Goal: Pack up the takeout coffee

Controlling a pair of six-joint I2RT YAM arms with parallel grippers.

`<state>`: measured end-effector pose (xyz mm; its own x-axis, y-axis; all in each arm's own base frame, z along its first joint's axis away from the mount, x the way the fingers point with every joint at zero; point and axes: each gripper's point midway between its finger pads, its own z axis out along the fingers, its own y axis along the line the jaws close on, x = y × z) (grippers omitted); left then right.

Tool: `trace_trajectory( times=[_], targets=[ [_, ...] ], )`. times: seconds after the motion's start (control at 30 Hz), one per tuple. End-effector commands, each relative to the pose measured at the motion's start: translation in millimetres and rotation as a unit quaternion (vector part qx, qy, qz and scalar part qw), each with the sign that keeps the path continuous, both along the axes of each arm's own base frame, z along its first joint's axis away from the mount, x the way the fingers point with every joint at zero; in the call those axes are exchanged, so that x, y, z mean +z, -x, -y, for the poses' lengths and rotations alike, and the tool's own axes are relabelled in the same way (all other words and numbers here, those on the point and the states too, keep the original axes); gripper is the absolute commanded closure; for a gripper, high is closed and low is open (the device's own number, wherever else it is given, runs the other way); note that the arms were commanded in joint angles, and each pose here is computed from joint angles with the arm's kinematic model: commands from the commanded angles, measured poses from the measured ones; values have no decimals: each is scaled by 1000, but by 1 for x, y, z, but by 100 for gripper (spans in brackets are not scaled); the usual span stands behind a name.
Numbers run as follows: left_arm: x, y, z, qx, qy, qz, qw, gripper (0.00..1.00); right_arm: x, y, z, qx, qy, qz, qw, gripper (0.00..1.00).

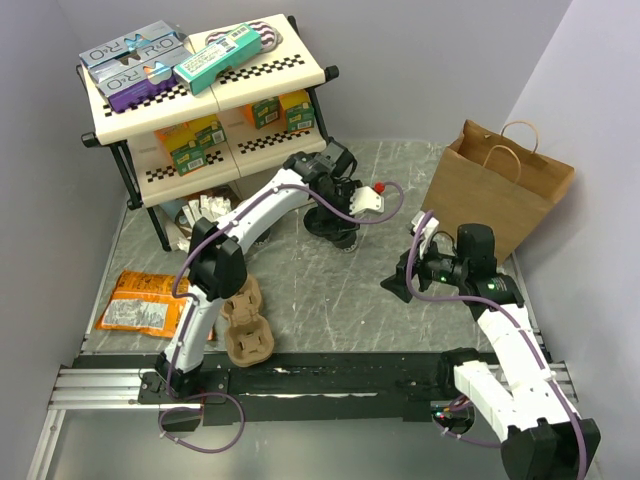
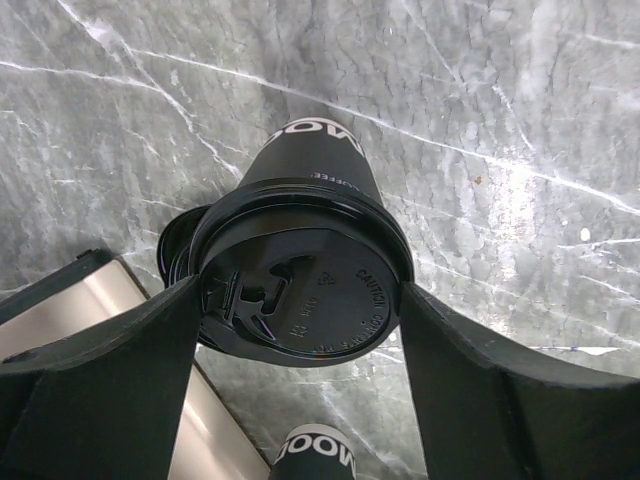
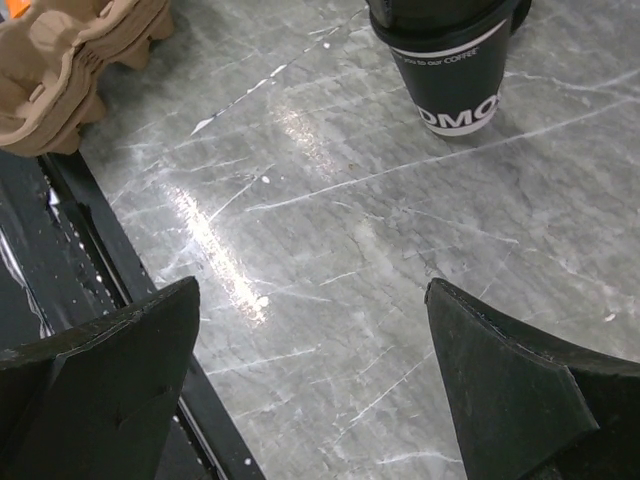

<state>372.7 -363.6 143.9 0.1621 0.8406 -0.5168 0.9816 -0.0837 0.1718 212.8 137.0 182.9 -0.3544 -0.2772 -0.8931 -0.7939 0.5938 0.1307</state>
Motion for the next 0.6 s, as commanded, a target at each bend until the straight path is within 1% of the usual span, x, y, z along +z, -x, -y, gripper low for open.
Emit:
trace_trajectory(
  times=[0.0, 0.03, 0.07, 0.17, 0.43, 0.57],
  targets=[
    [13, -6, 6, -11, 7, 28, 1000, 17, 6, -2, 2, -14, -16, 7, 1000, 0],
    [13, -8, 7, -9, 9, 32, 999, 16, 6, -2, 2, -15, -16, 8, 1000, 0],
    [13, -9, 8, -5, 10, 32, 999, 11, 4, -2, 3, -17, -15, 7, 1000, 0],
    [13, -12, 9, -2, 13, 40, 999, 7, 2, -3, 4, -20, -15, 3, 1000, 0],
    [14, -17, 14, 9, 25, 45, 999, 2, 1, -8, 5, -31, -25, -8, 999, 0],
    [22, -18, 21, 16, 48, 46, 998, 1, 1, -10, 6, -34, -27, -11, 999, 0]
  ],
)
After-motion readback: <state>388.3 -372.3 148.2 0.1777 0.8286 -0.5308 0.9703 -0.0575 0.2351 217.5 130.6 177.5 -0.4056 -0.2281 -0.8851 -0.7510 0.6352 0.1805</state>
